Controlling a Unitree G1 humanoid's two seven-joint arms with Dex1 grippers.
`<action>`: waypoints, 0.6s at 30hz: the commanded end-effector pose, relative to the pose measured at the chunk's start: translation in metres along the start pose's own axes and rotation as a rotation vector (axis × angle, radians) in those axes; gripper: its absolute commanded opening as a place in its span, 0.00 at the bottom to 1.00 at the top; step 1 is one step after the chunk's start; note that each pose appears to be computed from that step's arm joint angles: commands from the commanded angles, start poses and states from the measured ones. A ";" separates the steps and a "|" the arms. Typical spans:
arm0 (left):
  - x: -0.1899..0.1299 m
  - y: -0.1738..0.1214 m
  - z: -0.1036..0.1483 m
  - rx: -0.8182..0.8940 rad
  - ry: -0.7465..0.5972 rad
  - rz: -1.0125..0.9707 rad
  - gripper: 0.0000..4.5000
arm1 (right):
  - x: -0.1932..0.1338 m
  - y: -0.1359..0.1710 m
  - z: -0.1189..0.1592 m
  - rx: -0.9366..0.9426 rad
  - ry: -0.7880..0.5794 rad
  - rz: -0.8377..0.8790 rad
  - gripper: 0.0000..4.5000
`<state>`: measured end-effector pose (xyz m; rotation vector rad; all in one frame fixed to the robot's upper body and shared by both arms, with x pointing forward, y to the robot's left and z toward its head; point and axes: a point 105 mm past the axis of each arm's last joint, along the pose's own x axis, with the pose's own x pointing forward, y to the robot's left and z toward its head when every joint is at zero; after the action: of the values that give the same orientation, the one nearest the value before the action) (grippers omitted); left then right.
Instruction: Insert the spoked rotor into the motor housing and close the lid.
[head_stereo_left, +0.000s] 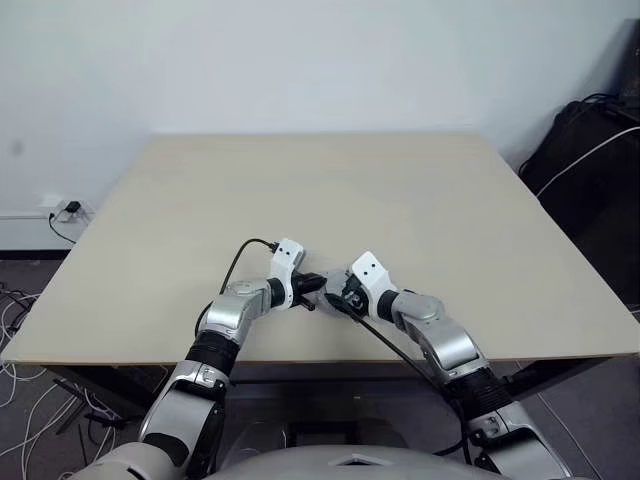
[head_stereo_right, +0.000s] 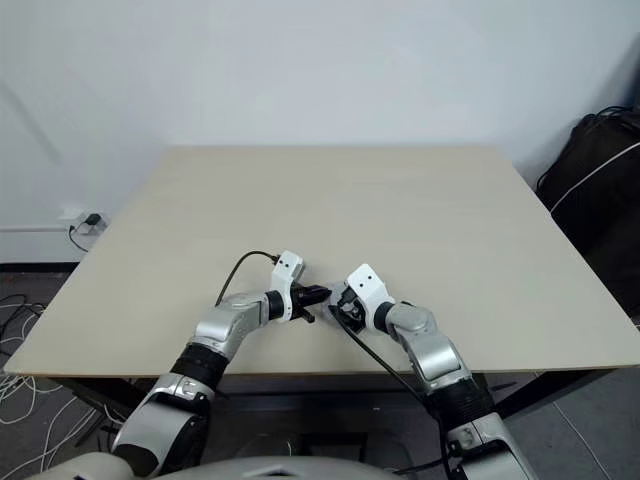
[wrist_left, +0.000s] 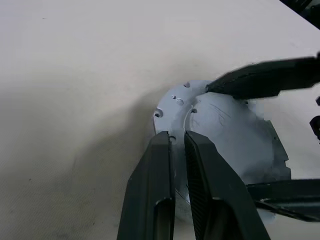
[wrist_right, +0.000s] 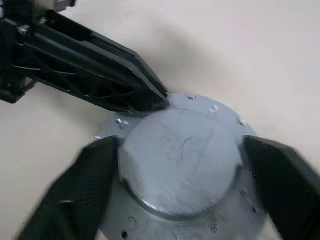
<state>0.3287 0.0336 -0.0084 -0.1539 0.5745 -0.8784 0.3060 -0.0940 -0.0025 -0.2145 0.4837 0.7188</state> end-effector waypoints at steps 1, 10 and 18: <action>0.004 -0.011 0.003 0.019 -0.002 -0.040 0.11 | -0.008 -0.007 -0.016 0.036 0.055 -0.040 0.99; 0.004 -0.011 0.001 0.027 0.005 -0.048 0.11 | -0.035 -0.011 -0.010 0.052 -0.001 -0.054 0.99; 0.005 -0.012 0.003 0.026 -0.007 -0.059 0.11 | -0.066 -0.007 0.018 0.159 -0.201 0.007 0.99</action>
<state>0.3278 0.0319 -0.0068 -0.1514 0.5651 -0.8987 0.2679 -0.1299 0.0240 -0.0166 0.4393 0.7027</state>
